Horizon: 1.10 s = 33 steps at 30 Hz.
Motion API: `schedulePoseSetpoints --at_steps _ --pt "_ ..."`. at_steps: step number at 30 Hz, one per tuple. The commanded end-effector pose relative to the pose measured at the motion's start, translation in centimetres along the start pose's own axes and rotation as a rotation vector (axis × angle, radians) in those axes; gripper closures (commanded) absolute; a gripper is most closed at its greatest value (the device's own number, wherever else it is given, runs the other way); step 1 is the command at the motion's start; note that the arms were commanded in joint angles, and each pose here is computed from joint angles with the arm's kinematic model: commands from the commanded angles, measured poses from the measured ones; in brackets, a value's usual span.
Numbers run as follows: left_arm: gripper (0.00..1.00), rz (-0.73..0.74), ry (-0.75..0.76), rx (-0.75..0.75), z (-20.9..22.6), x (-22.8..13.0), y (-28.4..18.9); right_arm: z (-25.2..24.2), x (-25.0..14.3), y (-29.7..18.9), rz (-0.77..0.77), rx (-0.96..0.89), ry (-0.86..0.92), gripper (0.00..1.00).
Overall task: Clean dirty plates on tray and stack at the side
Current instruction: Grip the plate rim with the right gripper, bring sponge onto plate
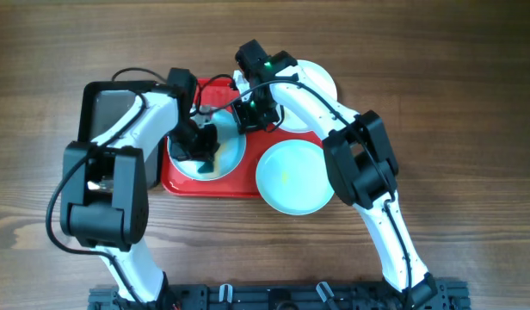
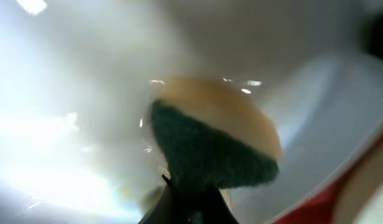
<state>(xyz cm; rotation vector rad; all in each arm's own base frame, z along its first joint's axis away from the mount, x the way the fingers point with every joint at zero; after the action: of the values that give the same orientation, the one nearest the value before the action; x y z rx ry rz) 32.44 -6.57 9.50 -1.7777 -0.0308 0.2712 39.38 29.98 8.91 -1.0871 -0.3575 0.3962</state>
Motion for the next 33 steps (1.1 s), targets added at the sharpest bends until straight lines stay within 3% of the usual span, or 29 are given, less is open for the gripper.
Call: schedulePoseSetpoints --at_steps 1,4,13,18,22,26,29,33 --pt "0.96 -0.073 -0.274 0.332 6.1 1.0 0.7 0.0 0.0 0.5 0.011 0.03 -0.011 0.96" --pt "0.96 -0.162 -0.353 0.329 6.9 2.3 0.4 0.0 0.0 0.5 0.011 0.029 -0.011 0.96" --pt "0.96 -0.366 -0.332 0.234 4.0 5.1 0.5 -0.2 -0.8 0.8 0.053 0.101 0.015 0.96" --pt "0.96 -0.357 -0.277 0.122 2.7 5.4 0.7 -0.9 -2.0 2.0 0.097 0.109 0.023 0.96" --pt "0.96 -0.317 -0.048 -0.014 0.2 5.3 1.0 -0.9 -2.1 2.0 0.102 0.108 0.018 0.96" --pt "0.96 -0.273 0.124 -0.032 -2.2 4.1 1.7 -0.9 -2.2 2.0 0.103 0.11 0.0 0.96" --pt "0.96 -0.232 0.122 -0.021 -2.5 3.3 2.0 -1.0 -2.6 1.8 0.126 0.116 -0.012 0.96" --pt "0.96 -0.19 -0.026 -0.016 -1.2 3.1 1.7 -2.3 -3.1 1.2 0.147 0.113 -0.102 0.96"
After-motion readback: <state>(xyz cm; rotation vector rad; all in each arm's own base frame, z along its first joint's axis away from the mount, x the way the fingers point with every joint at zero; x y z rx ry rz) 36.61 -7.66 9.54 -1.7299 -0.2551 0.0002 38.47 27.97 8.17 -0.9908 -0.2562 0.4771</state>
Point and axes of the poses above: each gripper's point midway between its finger pads, its own y axis out along the fingers, its own z axis along the line the jaws close on, x = y × z, the point moved 9 cm from there along -y, back along the fingers, and after that the axes turned 8 degrees about -y, right-handed, at the moved point
